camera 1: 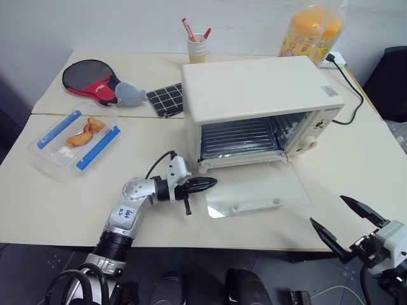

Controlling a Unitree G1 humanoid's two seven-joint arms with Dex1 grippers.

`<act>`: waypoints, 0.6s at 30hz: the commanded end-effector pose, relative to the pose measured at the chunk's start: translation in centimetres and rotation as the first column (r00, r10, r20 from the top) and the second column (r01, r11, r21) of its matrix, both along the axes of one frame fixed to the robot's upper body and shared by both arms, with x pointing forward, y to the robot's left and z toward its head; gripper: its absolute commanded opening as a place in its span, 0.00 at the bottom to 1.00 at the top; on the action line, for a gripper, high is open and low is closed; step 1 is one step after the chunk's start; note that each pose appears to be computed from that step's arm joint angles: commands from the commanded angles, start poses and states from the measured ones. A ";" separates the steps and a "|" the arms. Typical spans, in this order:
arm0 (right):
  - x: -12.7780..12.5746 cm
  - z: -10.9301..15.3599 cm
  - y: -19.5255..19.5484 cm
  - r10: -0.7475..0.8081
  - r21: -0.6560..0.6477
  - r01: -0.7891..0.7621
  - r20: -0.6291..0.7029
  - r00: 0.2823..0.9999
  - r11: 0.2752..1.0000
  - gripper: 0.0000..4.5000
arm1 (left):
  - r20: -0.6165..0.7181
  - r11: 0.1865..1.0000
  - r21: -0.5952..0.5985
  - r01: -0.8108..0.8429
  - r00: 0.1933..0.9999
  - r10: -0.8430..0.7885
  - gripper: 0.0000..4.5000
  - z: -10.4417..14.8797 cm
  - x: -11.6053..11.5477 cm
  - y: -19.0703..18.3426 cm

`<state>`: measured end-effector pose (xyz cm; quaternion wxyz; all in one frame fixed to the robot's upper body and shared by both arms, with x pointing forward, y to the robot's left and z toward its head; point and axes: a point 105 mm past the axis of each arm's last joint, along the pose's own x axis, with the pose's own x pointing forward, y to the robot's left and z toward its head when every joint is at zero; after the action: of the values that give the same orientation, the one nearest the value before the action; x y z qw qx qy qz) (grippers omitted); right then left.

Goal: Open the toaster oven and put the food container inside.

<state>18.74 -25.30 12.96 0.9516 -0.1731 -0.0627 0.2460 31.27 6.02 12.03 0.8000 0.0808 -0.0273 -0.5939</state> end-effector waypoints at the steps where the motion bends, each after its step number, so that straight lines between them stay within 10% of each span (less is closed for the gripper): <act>1: 0.1 0.6 0.4 0.027 -0.008 -0.027 0.023 0.999 1.000 1.00 | 0.070 0.997 -0.065 -0.033 0.997 0.037 0.01 2.4 0.5 0.4; 18: 2.1 3.1 4.0 0.165 -0.014 -0.164 0.067 0.984 0.986 1.00 | 0.103 0.974 -0.170 -0.152 0.980 0.171 0.01 4.8 7.2 3.0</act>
<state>20.92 -21.83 15.03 0.9309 -0.1726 -0.0911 0.3088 37.63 8.21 15.26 0.8364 0.0491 -0.0870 -0.5389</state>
